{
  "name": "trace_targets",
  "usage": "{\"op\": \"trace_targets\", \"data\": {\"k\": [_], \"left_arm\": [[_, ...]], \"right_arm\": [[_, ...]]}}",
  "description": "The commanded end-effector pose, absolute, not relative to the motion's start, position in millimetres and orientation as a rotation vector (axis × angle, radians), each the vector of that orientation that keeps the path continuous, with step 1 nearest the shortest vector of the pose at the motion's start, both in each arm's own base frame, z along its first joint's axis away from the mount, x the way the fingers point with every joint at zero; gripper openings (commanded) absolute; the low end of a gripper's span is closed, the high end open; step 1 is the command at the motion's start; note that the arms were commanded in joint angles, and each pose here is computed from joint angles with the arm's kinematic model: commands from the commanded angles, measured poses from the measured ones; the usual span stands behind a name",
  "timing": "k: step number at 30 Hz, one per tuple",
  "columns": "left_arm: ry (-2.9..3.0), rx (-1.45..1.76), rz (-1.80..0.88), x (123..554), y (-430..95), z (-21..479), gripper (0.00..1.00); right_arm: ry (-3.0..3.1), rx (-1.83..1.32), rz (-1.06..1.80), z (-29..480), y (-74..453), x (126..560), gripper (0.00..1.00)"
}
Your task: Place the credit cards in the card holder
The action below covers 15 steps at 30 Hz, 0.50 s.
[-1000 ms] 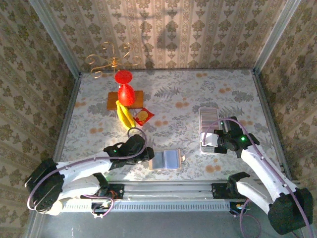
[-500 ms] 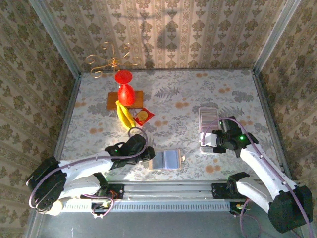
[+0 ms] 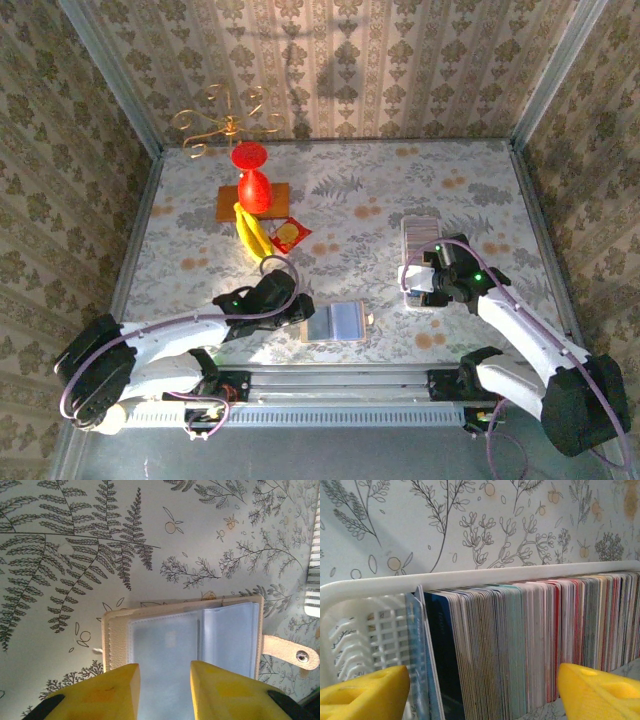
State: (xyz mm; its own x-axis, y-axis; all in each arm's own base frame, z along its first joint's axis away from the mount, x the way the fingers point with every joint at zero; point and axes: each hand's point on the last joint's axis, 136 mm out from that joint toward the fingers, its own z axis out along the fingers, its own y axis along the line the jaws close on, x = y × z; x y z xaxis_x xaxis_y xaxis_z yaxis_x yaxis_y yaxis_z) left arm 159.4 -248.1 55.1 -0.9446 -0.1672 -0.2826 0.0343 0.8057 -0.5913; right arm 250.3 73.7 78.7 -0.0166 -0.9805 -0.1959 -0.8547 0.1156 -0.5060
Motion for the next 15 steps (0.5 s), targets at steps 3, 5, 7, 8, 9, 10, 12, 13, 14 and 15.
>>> {"op": "trace_targets", "data": {"k": [3, 5, 7, 8, 9, 10, 12, 13, 14, 15], "left_arm": [[2.659, -0.121, -0.884, 162, -249, 57, 0.31], [2.661, -0.118, -0.883, 162, -249, 57, 0.31], [2.66, -0.119, -0.883, 161, -248, 57, 0.31], [2.659, -0.119, -0.883, 161, -248, 57, 0.31], [2.658, -0.12, -0.883, 161, -247, 57, 0.31], [2.658, -0.12, -0.882, 161, -247, 57, 0.31], [2.657, -0.121, -0.882, 161, -246, 57, 0.31], [2.656, -0.121, -0.882, 161, -246, 57, 0.31], [2.656, -0.118, -0.882, 161, -246, 57, 0.31], [2.657, -0.118, -0.881, 160, -246, 57, 0.31]], "right_arm": [[1.9, -1.82, -0.397, 77, 70, 256, 0.73], [1.907, -1.805, -0.412, 83, 68, 260, 0.63], [1.912, -1.822, -0.39, 86, 69, 257, 0.57], [1.921, -1.839, -0.355, 87, 71, 252, 0.56], [1.937, -1.866, -0.307, 86, 73, 243, 0.55], [1.943, -1.882, -0.278, 86, 74, 238, 0.54], [1.969, -1.893, -0.235, 86, 75, 231, 0.51], [1.978, -1.9, -0.224, 85, 75, 229, 0.49], [1.985, -1.906, -0.219, 86, 74, 227, 0.47], [1.989, -1.91, -0.218, 86, 74, 226, 0.45]]}}
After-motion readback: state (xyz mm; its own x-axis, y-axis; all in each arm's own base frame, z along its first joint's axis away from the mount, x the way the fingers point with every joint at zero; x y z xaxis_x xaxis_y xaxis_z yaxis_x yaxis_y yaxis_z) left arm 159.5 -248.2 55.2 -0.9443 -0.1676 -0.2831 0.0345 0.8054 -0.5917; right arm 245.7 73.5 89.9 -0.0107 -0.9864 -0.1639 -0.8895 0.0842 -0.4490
